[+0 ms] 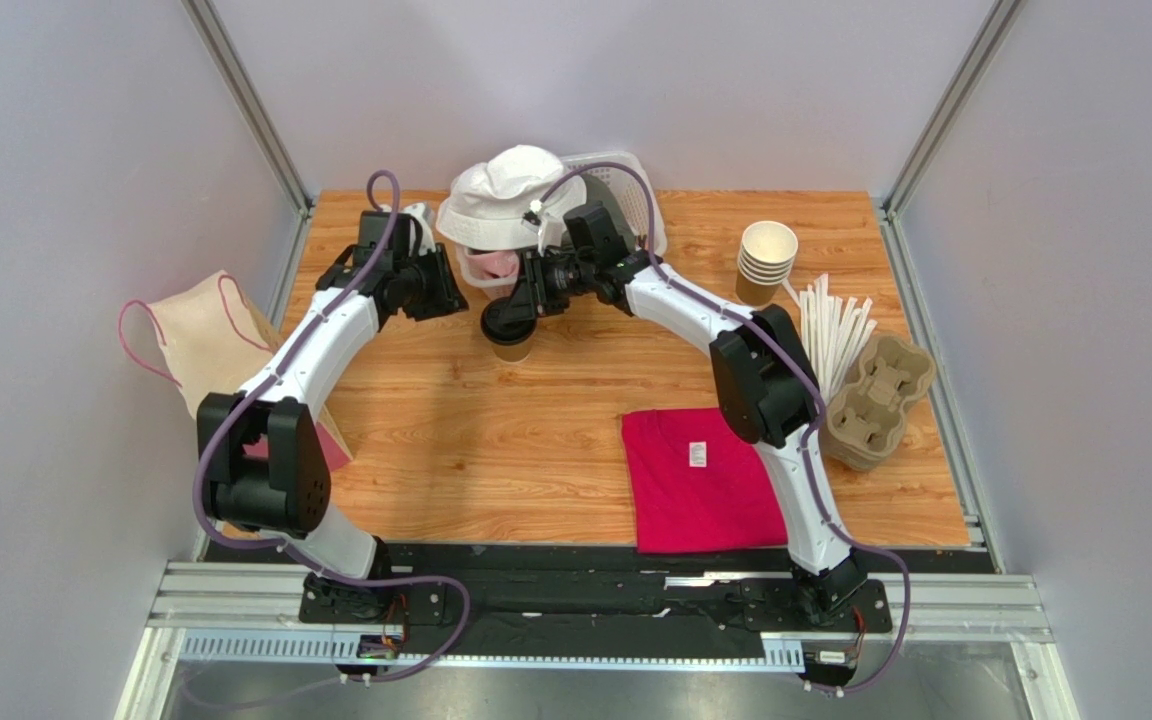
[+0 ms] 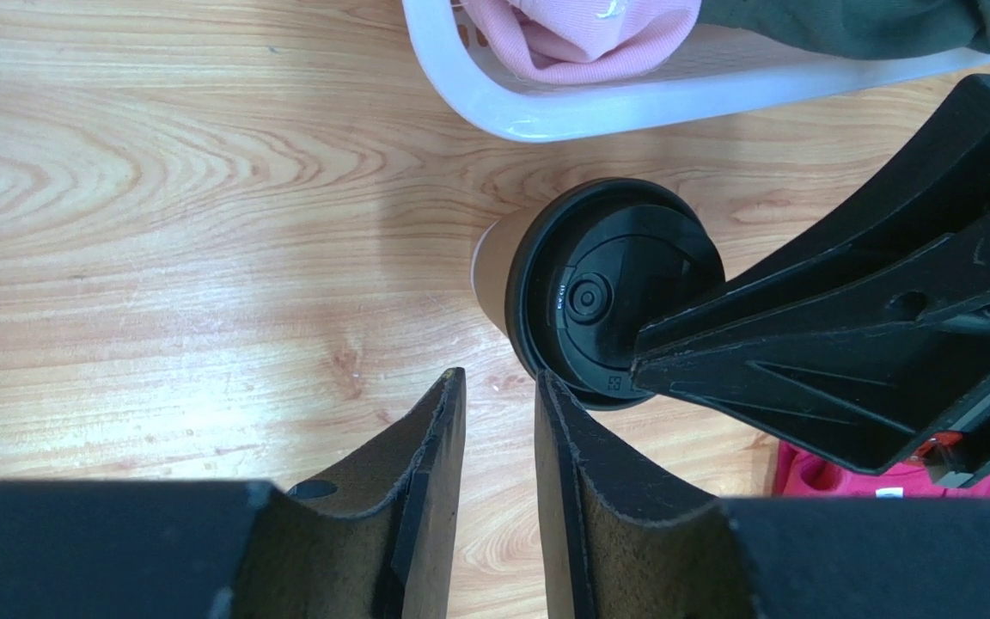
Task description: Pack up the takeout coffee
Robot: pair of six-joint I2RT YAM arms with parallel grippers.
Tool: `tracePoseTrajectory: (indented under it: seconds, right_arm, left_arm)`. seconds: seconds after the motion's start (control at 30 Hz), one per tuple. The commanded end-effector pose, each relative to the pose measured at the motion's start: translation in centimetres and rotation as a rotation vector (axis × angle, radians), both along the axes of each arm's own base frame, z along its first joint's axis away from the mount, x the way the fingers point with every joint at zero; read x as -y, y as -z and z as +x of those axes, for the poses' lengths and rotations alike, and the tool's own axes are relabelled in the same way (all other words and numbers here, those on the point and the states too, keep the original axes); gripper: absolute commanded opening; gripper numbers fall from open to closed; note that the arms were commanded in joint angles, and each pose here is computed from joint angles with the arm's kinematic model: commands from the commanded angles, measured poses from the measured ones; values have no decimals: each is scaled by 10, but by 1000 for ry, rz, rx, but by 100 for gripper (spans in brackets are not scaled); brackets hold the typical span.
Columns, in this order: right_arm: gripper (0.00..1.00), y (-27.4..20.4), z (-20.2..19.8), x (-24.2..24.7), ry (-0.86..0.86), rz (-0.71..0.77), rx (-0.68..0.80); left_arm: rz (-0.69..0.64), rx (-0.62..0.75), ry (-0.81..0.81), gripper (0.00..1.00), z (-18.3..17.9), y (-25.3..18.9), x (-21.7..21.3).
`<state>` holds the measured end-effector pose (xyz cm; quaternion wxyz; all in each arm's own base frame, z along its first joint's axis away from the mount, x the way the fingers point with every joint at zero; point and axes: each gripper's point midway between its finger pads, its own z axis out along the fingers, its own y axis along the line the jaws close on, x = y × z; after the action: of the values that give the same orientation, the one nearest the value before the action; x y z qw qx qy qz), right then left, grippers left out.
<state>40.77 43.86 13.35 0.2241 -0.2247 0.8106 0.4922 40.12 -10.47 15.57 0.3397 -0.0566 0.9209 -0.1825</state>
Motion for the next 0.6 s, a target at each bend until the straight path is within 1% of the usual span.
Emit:
tracePoseTrajectory:
  seconds: [0.0, 0.1, 0.2, 0.33, 0.4, 0.43, 0.47, 0.5, 0.57]
  right_arm:
    - [23, -29, 3, 7, 25, 15, 10]
    - [24, -42, 4, 7, 21, 41, 17]
    - [26, -63, 2, 5, 4, 90, 29]
    - [30, -103, -2, 4, -26, 167, 76]
    - [32, -132, -4, 9, -32, 202, 127]
    - [34, -143, -4, 11, -36, 215, 154]
    - [35, -156, -4, 14, -36, 228, 179]
    - [38, -173, -5, 21, -29, 243, 212]
    - [41, -189, -5, 33, -21, 241, 259]
  left_arm:
    - [-9, 39, 10, 35, -3, -10, -3]
    - [-22, 46, 12, 36, -4, -13, -2]
    - [-40, 59, 22, 39, -5, -18, -1]
    - [-55, 105, 41, 50, -6, -33, 1]
    - [-58, 141, 60, 55, -6, -43, 1]
    - [-55, 162, 69, 61, -5, -50, 1]
    - [-54, 176, 81, 64, -6, -54, 2]
    - [-39, 209, 100, 69, -5, -64, 2]
    - [-33, 242, 137, 76, -6, -76, 4]
